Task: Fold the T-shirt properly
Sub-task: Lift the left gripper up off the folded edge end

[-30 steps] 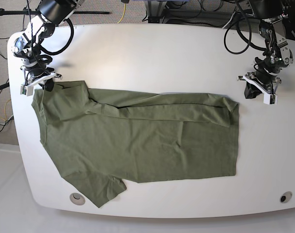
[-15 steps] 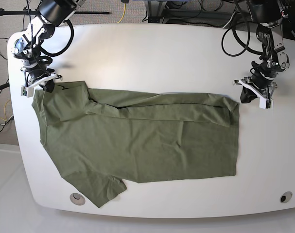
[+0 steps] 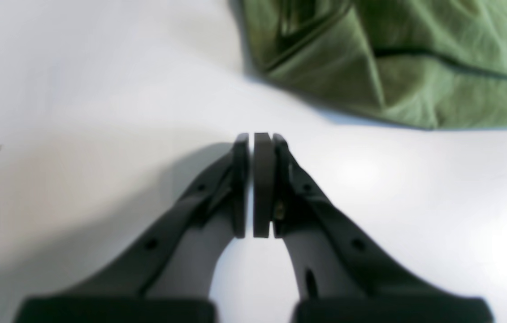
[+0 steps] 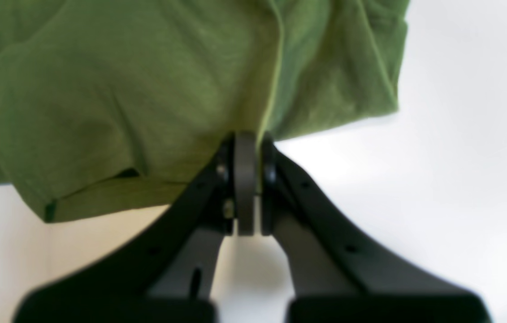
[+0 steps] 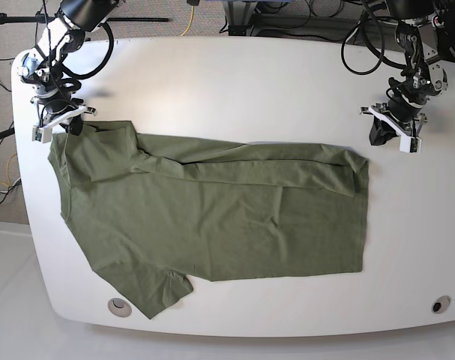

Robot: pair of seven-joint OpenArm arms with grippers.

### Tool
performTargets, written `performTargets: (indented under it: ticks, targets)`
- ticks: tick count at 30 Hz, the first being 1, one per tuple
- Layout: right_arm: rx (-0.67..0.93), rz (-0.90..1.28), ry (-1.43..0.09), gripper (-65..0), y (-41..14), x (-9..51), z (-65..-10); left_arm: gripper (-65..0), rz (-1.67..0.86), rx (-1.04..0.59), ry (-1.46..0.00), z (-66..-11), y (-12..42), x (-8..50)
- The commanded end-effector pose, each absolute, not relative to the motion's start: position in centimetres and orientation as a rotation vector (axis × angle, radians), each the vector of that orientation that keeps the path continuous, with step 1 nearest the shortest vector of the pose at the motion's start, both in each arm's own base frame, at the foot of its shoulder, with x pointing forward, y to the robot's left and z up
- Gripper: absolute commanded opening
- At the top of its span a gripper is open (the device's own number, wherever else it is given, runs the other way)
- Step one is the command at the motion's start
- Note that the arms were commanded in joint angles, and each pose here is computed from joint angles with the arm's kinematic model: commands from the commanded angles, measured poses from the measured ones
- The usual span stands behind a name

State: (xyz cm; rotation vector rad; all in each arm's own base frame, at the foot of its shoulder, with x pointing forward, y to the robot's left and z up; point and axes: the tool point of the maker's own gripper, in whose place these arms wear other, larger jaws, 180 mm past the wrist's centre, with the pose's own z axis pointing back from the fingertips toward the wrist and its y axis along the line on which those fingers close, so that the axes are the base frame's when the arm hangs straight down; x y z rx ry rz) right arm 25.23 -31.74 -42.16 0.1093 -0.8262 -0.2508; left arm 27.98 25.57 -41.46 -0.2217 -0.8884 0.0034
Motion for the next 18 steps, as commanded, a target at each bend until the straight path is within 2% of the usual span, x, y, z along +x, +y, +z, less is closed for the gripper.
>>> performTargets:
  ticks: [1, 7, 9, 11, 13, 15, 18]
  targets:
    - [0.101, -0.240, -0.885, -65.0, -32.5, 26.8, -40.6, -59.6, -0.018, -0.191, -0.873, -41.1, 26.2, 28.1]
    - [0.106, -0.248, -0.886, -65.0, -32.5, 27.0, -40.7, -35.5, -0.013, -0.179, -0.832, -41.8, 26.6, 27.4]
    - [0.105, -0.249, -0.885, -65.0, -32.5, 27.0, -40.7, -31.4, -0.013, -0.179, -0.836, -41.7, 26.6, 27.4]
    - [0.103, -0.248, -0.878, -65.0, -32.5, 26.8, -40.9, -32.3, -0.005, -0.186, -0.842, -41.8, 26.4, 27.4]
    - [0.102, -0.250, -0.877, -65.0, -32.6, 26.8, -41.0, -38.8, -0.002, -0.185, -0.870, -41.4, 26.4, 27.7]
    - [0.102, -0.249, -0.876, -65.0, -32.6, 26.8, -41.0, -48.3, -0.001, -0.185, -0.903, -40.8, 26.4, 28.1]
    - [0.105, -0.251, -0.876, -65.0, -32.6, 26.9, -41.1, -56.2, -0.002, -0.182, -0.935, -40.2, 26.5, 28.6]
